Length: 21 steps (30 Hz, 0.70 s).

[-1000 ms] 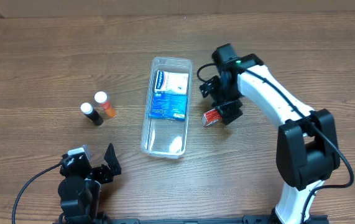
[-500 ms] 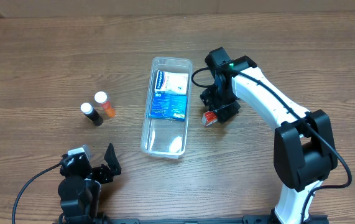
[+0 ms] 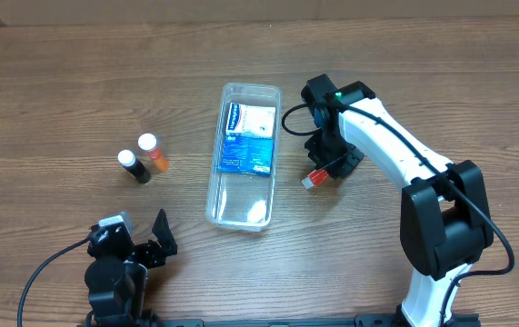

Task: Pack container
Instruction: 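Lift the red-white box and carry it over the container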

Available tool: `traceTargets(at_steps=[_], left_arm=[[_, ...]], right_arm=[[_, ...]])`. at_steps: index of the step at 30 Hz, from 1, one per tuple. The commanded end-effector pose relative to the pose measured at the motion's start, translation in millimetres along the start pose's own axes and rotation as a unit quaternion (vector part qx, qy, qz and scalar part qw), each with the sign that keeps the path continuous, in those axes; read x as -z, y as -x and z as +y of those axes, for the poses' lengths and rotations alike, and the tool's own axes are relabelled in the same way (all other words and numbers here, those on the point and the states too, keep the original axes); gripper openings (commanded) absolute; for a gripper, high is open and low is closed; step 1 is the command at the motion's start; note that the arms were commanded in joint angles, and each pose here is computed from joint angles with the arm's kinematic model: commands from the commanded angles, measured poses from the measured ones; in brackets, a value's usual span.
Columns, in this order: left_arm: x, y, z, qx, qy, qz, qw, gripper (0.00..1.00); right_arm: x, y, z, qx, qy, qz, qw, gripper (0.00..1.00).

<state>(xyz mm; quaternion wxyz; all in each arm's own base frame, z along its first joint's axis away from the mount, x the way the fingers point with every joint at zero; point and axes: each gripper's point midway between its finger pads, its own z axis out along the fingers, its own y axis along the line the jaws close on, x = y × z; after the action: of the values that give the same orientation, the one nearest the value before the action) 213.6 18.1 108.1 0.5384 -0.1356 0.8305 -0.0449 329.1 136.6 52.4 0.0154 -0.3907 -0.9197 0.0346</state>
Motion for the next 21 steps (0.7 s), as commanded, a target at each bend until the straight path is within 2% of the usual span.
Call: traceTargets(at_steps=[1,7,9,10,12,16,17,21], left_arm=[[0,0,0,0.006,0.0,-0.001,1.0,1.0],[0,0,0,0.006,0.0,-0.001,1.0,1.0],[0,0,0,0.006,0.0,-0.001,1.0,1.0],[0,0,0,0.006,0.0,-0.001,1.0,1.0],[0,0,0,0.006,0.0,-0.001,1.0,1.0],[0,0,0,0.006,0.0,-0.001,1.0,1.0],[0,0,0,0.006,0.0,-0.001,1.0,1.0],[0,0,0,0.006,0.0,-0.001,1.0,1.0]], right_arm=[[26,17,6,0.111,0.022,-0.053,0.992,0.23],[91,25,20,0.245,0.091,-0.112,0.959,0.23],[123,23,24,0.305,0.122,-0.135,0.935,0.23],[140,16,25,0.356,0.145,-0.141,0.913,0.24],[158,9,24,0.401,0.167,-0.149,0.888,0.23],[187,-32,22,0.53,0.231,-0.139,0.804,0.17],[192,-54,23,0.584,0.253,-0.125,0.761,0.11],[191,-96,27,0.681,0.255,-0.122,0.676,0.05]])
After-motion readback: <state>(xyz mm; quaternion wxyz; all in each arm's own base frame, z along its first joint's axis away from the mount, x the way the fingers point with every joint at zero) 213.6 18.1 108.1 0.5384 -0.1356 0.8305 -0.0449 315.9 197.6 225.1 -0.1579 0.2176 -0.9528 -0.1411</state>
